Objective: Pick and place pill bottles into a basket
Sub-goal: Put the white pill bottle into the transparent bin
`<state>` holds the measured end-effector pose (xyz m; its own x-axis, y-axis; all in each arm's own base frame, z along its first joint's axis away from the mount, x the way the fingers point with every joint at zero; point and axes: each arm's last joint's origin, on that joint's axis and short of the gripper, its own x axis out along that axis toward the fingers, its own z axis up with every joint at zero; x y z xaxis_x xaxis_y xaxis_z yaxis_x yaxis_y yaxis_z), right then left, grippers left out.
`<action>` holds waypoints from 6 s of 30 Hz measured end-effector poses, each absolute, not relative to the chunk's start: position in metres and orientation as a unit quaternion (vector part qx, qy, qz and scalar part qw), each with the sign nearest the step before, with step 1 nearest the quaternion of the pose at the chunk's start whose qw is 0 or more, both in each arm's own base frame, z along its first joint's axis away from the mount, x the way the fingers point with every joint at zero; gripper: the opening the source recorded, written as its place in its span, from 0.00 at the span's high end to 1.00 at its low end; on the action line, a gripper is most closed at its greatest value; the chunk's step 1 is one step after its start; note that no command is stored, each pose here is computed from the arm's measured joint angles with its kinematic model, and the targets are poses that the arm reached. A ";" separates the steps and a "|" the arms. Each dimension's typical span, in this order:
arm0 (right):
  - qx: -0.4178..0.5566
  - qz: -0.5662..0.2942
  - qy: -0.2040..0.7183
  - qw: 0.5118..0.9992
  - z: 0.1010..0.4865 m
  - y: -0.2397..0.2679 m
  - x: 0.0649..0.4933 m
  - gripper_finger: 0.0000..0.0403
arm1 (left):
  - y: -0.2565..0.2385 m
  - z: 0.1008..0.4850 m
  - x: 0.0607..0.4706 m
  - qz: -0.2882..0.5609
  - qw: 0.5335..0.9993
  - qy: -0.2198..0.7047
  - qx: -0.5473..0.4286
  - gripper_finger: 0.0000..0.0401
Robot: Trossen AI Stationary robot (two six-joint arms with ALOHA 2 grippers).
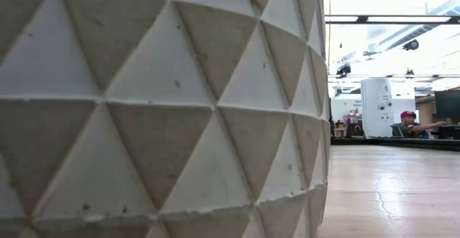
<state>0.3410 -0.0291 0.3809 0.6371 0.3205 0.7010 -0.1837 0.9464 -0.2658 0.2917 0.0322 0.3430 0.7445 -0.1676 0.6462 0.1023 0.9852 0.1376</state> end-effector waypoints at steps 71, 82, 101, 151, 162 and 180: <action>-0.232 0.274 -0.347 0.866 0.391 -0.050 0.345 0.66 | 0.026 0.358 0.293 -0.209 0.902 -0.322 -0.197 0.44; -0.256 0.278 -0.340 0.861 0.395 -0.053 0.347 0.66 | 0.023 0.360 0.293 -0.226 0.893 -0.315 -0.227 0.44; -0.292 0.419 -0.269 0.817 0.407 -0.068 0.346 0.66 | 0.021 0.352 0.299 -0.298 0.828 -0.222 -0.419 0.44; -0.408 0.490 -0.308 0.706 0.418 -0.066 0.346 0.66 | 0.006 0.346 0.340 -0.326 0.786 -0.148 -0.504 0.44; -0.403 0.502 -0.305 0.702 0.416 -0.066 0.346 0.67 | 0.006 0.345 0.346 -0.323 0.786 -0.146 -0.507 0.44; -0.401 0.506 -0.304 0.700 0.415 -0.066 0.346 0.67 | 0.006 0.343 0.348 -0.316 0.781 -0.129 -0.523 0.44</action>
<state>0.3458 -0.0659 0.4151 0.3033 0.9527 0.0189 -0.4653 0.1654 -0.8696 0.3477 0.0061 0.3426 0.7669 -0.3592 0.5318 0.6285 0.2527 -0.7357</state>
